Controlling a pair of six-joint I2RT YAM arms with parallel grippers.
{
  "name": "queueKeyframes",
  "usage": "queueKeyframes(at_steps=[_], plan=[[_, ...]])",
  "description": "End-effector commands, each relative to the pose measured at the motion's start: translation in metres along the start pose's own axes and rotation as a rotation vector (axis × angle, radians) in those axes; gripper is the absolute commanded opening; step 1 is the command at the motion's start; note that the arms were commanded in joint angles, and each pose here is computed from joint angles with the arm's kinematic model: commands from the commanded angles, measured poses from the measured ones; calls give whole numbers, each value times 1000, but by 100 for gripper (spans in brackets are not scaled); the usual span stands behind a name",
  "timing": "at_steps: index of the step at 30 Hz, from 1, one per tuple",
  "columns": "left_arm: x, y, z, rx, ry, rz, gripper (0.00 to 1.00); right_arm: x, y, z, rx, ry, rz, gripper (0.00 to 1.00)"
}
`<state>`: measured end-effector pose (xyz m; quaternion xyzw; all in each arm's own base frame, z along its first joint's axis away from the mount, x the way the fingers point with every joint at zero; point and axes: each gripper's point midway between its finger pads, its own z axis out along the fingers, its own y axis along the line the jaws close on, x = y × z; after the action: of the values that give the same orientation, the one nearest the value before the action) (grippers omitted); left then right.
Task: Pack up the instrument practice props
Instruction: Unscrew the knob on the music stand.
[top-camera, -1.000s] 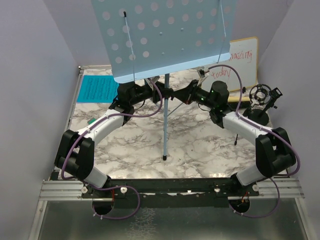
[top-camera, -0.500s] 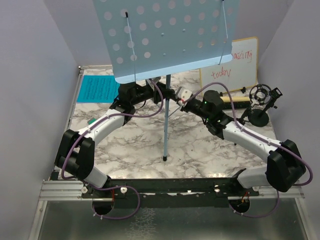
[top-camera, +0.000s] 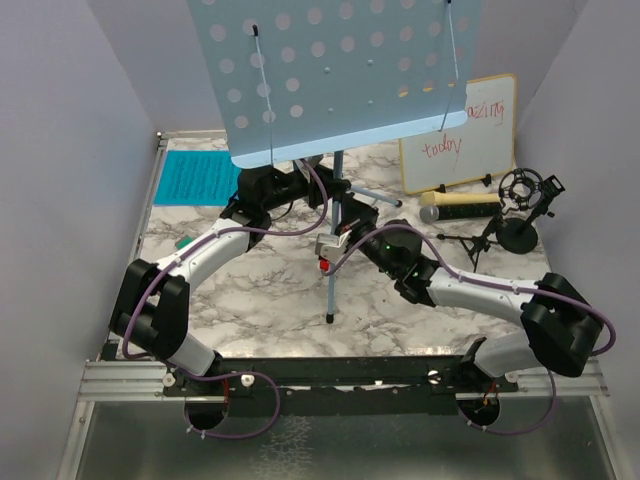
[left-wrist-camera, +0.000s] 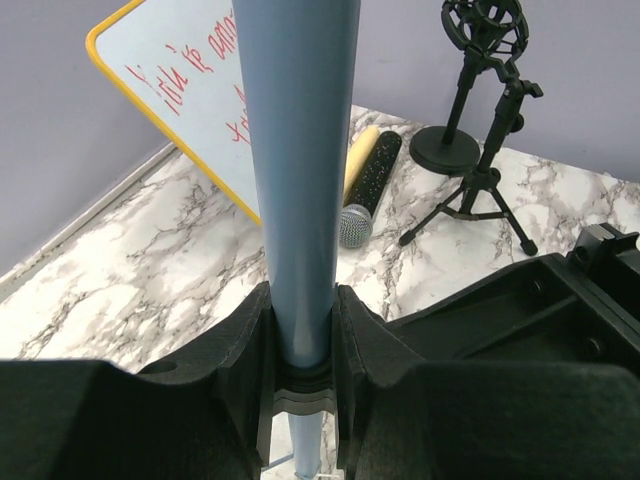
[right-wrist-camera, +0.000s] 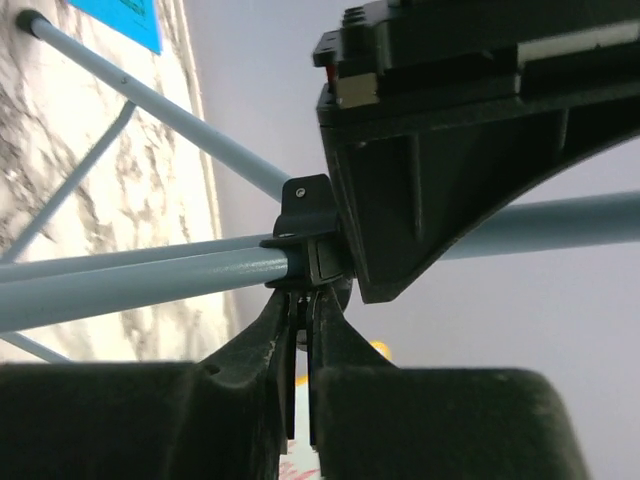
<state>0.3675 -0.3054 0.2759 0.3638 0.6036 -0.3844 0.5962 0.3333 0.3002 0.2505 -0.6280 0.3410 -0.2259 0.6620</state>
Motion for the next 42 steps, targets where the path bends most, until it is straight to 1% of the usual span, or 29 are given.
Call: queueKeyframes(at_steps=[1,5,9,11,13,16,19,22,26,29,33,37,42], plan=[[107,-11,-19,-16,315,-246,0,-15,75,-15,-287,-20,222,12],[108,-10,-20,-21,318,-241,0,-43,50,-18,-238,-123,552,27],[106,-9,-20,-24,316,-236,0,-46,30,-22,-164,-151,854,45],[105,-10,-20,-22,314,-235,0,-44,24,-27,-136,-165,988,50],[104,-10,-20,-23,311,-233,0,-40,17,-31,-117,-182,1113,52],[102,-10,-20,-22,308,-229,0,-24,3,-35,-32,-188,1319,55],[102,-9,-20,-25,308,-227,0,-12,-14,-42,43,-238,1520,59],[101,-9,-20,-23,306,-224,0,2,-29,-46,114,-281,1675,64],[102,-9,-20,-24,307,-225,0,19,-37,-43,121,-319,1872,65],[102,-9,-20,-26,308,-223,0,24,-40,-37,100,-350,1990,65],[101,-9,-19,-25,310,-223,0,30,-36,-21,64,-313,2097,65],[101,-9,-20,-25,312,-221,0,33,-33,-10,38,-304,2146,64],[101,-10,-21,-24,312,-219,0,24,-28,-2,-61,-299,2188,60]])
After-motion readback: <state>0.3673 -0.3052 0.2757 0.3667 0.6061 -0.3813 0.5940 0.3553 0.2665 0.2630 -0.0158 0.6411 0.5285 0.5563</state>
